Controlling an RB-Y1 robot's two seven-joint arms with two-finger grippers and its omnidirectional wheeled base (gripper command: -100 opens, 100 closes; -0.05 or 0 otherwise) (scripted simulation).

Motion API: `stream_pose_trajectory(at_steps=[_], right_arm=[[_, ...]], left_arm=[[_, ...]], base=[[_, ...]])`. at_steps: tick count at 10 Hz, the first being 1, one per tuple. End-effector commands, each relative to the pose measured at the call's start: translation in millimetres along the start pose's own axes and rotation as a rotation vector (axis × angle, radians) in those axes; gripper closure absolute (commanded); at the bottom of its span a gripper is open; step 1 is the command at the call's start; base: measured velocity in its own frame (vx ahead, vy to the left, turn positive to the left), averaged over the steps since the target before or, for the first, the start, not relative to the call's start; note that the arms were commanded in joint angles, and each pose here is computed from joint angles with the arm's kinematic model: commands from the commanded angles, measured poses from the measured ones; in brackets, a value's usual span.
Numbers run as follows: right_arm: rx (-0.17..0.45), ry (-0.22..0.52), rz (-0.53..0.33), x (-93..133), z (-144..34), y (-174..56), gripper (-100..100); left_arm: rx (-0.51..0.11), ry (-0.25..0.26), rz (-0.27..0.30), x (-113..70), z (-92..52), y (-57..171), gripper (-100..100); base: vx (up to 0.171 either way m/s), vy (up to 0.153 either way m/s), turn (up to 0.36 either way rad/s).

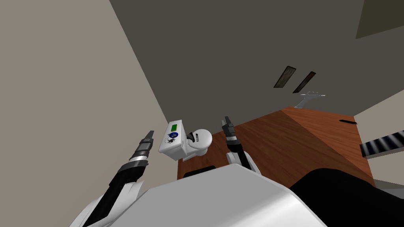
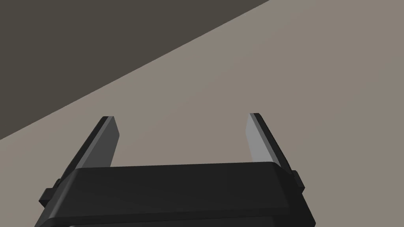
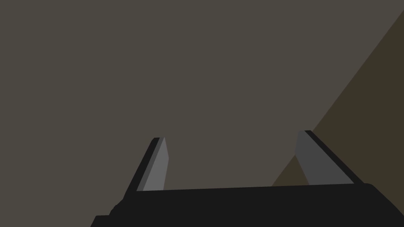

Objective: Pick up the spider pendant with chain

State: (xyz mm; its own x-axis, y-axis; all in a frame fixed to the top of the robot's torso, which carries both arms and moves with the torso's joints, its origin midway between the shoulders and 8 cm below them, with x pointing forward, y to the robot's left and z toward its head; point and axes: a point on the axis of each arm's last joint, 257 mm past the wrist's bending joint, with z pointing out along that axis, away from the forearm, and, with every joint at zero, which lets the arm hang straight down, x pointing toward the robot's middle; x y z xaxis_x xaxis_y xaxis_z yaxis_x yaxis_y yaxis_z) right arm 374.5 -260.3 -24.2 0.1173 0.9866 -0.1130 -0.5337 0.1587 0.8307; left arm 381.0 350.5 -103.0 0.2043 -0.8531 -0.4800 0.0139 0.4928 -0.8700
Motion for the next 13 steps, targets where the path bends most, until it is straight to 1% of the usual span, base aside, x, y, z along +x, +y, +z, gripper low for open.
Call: stream_pose_trajectory(at_steps=[1, 2, 3, 4, 7, 11, 12, 13], right_arm=[[0.000, 0.000, 0.000, 0.0, 0.0, 0.0, 0], [0.000, 0.000, 0.000, 0.0, 0.0, 0.0, 0], [0.000, 0.000, 0.000, 0.0, 0.0, 0.0, 0], [0.000, 0.000, 0.000, 0.0, 0.0, 0.0, 0], [0.000, 0.000, 0.000, 0.0, 0.0, 0.0, 0], [0.000, 0.000, 0.000, 0.0, 0.0, 0.0, 0], [0.000, 0.000, 0.000, 0.0, 0.0, 0.0, 0], [0.000, 0.000, 0.000, 0.0, 0.0, 0.0, 0]], left_arm=[[-0.038, 0.006, 0.003, 1.4, -1.8, 9.8, -100], [-0.077, 0.010, 0.004, 2.1, -2.0, 20.3, -100], [-0.091, 0.013, 0.004, 2.7, -2.3, 23.8, -100], [-0.123, 0.017, 0.002, 3.3, -2.5, 32.3, -100], [-0.193, 0.027, -0.002, 5.9, -4.4, 50.0, -100], [-0.288, 0.042, -0.020, 10.5, -7.6, 73.0, -100], [-0.316, 0.047, -0.032, 12.6, -8.1, 79.1, -100], [-0.332, 0.050, -0.032, 13.5, -9.5, 83.2, -100]], base=[[0.008, -0.011, 0.007], [0.010, -0.013, 0.009], [0.007, -0.011, 0.008], [0.007, -0.013, 0.010], [0.009, -0.013, 0.007], [0.010, -0.013, 0.005], [0.013, -0.015, 0.004], [0.012, -0.013, 0.002]])
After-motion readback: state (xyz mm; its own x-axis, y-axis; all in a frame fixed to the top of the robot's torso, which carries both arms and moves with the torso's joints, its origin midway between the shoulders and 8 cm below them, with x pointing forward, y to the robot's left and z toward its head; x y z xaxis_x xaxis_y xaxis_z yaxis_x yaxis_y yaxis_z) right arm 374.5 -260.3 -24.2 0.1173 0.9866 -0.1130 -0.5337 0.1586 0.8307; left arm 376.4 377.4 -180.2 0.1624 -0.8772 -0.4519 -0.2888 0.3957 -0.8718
